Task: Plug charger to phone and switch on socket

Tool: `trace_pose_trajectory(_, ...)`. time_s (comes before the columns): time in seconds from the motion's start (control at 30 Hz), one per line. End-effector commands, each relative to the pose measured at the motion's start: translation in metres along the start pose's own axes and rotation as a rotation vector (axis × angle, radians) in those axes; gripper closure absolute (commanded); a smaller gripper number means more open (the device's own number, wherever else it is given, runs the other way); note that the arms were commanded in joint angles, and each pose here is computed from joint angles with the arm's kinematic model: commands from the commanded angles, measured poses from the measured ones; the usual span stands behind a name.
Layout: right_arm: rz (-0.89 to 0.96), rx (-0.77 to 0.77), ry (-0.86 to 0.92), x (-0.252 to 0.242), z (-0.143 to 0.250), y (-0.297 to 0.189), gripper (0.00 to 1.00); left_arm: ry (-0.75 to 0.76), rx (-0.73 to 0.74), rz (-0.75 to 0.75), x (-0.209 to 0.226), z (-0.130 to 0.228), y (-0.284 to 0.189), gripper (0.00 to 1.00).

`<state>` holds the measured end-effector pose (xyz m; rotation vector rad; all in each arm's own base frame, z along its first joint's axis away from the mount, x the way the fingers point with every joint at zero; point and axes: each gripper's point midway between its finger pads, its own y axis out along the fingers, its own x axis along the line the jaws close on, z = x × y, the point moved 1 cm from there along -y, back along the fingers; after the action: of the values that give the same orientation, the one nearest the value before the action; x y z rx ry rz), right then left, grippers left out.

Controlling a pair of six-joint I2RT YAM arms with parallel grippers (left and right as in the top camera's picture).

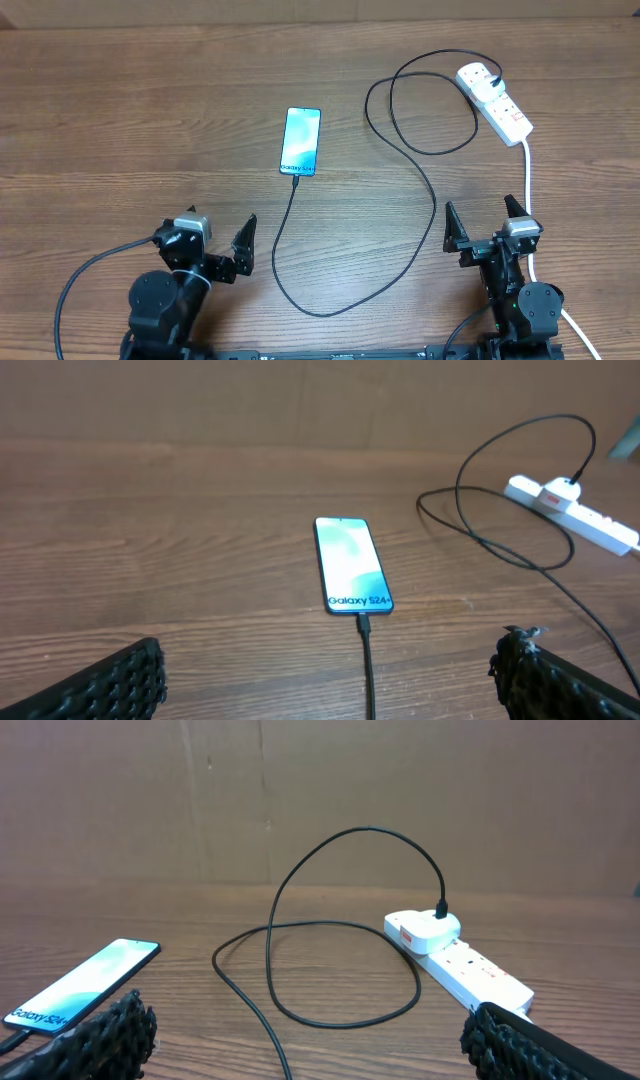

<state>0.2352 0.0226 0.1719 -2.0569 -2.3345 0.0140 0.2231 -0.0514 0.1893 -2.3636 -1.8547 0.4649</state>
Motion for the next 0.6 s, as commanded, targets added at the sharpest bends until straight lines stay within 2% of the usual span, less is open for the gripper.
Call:
trace_pose_trajectory(0.0, -0.002, -0.007, -0.002, 0.001, 0.001, 0.000, 0.00, -0.027, -0.031, 0.011, 0.001, 0.009, 0.001, 0.00)
trace_pose_trajectory(0.27, -0.002, -0.007, -0.002, 0.001, 0.001, 0.000, 0.00, -0.059, -0.177, -0.017, 0.012, 0.000, 0.001, 0.00)
trace_pose_trajectory(0.57, -0.002, -0.007, -0.002, 0.001, 0.001, 0.000, 0.00, -0.091, -0.247, -0.067, 0.030, 0.006, 0.007, 0.00)
